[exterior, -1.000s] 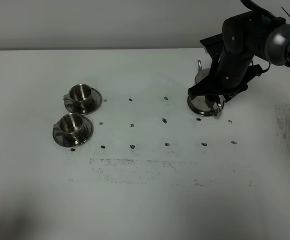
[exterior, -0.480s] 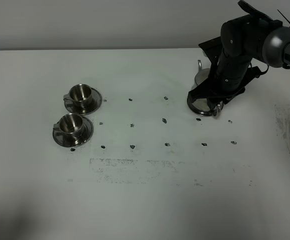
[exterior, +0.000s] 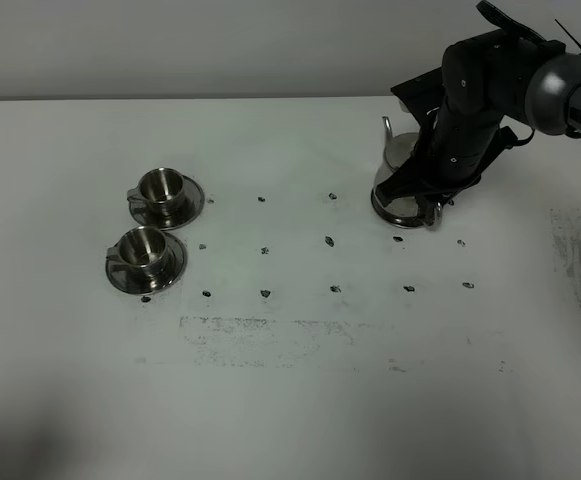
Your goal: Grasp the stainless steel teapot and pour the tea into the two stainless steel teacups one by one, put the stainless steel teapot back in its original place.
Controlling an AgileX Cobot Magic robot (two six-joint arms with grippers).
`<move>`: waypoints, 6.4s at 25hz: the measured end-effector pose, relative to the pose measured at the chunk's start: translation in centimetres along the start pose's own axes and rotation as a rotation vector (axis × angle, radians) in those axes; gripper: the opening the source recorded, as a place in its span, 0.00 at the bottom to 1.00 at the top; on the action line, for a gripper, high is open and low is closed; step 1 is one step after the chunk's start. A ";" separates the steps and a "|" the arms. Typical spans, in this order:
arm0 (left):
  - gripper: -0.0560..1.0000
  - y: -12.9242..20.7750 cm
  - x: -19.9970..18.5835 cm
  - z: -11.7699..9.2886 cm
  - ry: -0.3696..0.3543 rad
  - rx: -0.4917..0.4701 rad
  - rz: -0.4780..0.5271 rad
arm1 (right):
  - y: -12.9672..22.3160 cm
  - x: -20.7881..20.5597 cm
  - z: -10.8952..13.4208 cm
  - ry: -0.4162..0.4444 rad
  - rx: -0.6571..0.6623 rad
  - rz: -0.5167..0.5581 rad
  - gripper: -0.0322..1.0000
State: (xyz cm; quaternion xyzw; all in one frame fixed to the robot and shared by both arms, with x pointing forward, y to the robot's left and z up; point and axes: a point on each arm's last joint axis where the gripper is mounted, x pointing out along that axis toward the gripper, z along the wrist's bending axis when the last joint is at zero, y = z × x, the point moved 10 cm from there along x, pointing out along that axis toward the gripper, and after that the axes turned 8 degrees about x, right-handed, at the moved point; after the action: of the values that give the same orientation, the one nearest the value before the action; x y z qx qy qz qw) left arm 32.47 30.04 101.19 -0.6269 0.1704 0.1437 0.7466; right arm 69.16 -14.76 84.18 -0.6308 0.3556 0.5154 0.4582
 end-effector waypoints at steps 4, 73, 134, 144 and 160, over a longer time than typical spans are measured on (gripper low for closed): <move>0.63 0.0 0.0 0.0 0.000 0.000 0.000 | 0.0 -0.1 0.1 -0.004 -0.005 -0.002 0.22; 0.63 0.0 0.0 0.0 0.000 0.000 0.000 | -11.3 -7.9 15.3 0.193 -1.280 -0.433 0.22; 0.63 0.0 0.0 0.0 0.000 0.000 0.000 | -14.7 -2.7 15.9 0.518 -1.646 -0.473 0.22; 0.63 0.0 0.0 0.0 0.000 0.000 0.000 | -15.2 -3.2 16.0 0.570 -1.676 -0.487 0.22; 0.63 0.0 0.0 0.0 0.000 0.000 0.000 | -15.4 -2.5 16.1 0.611 -1.721 -0.476 0.22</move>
State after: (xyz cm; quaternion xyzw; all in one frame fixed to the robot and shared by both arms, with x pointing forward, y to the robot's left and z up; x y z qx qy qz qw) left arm 32.47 30.04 101.19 -0.6269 0.1704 0.1437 0.7466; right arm 77.58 5.41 89.11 -0.9163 -0.1805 0.3060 -0.1849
